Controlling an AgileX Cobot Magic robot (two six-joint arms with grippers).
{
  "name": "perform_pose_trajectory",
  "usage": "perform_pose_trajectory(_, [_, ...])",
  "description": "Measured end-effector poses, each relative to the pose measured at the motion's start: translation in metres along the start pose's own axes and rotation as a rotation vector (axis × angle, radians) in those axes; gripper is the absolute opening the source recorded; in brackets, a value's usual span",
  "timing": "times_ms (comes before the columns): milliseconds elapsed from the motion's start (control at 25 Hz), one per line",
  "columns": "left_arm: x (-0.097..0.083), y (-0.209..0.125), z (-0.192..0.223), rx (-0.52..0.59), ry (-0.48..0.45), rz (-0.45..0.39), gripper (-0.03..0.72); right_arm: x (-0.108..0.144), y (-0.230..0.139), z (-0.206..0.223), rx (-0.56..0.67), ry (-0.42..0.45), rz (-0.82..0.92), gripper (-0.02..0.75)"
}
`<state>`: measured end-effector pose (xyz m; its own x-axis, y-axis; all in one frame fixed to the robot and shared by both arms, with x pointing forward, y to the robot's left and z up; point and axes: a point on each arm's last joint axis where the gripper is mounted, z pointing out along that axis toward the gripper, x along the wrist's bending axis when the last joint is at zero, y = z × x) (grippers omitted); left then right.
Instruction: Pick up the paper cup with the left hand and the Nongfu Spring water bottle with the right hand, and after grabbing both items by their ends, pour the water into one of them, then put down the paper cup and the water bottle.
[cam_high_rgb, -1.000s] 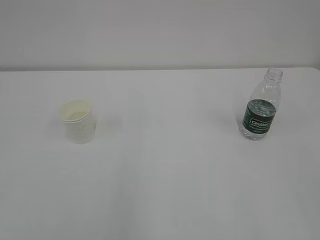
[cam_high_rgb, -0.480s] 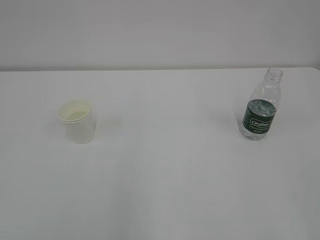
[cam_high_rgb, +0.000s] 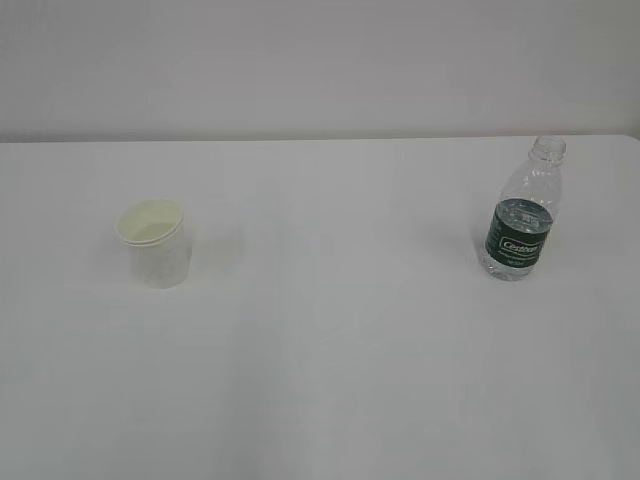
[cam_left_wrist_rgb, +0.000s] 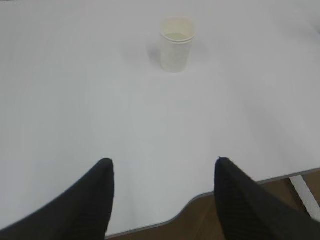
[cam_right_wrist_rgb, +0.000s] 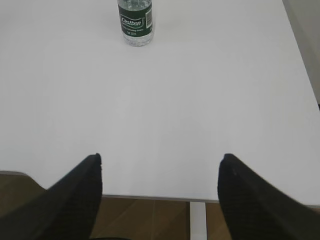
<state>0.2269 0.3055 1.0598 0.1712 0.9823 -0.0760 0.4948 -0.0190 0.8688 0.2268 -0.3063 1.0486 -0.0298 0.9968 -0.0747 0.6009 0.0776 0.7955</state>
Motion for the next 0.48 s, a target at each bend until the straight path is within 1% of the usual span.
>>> perform_pose_trajectory(280, [-0.0004,0.0046,-0.0001,-0.051,-0.005,0.0,0.45,0.0005,0.0019,0.0051,-0.036,0.0,0.0,0.537])
perform_pose_trajectory(480, [-0.0003,0.0048,-0.0001,-0.053,-0.003,0.001,0.45,0.0006,0.0018,0.0068,-0.04,0.0,-0.001,0.537])
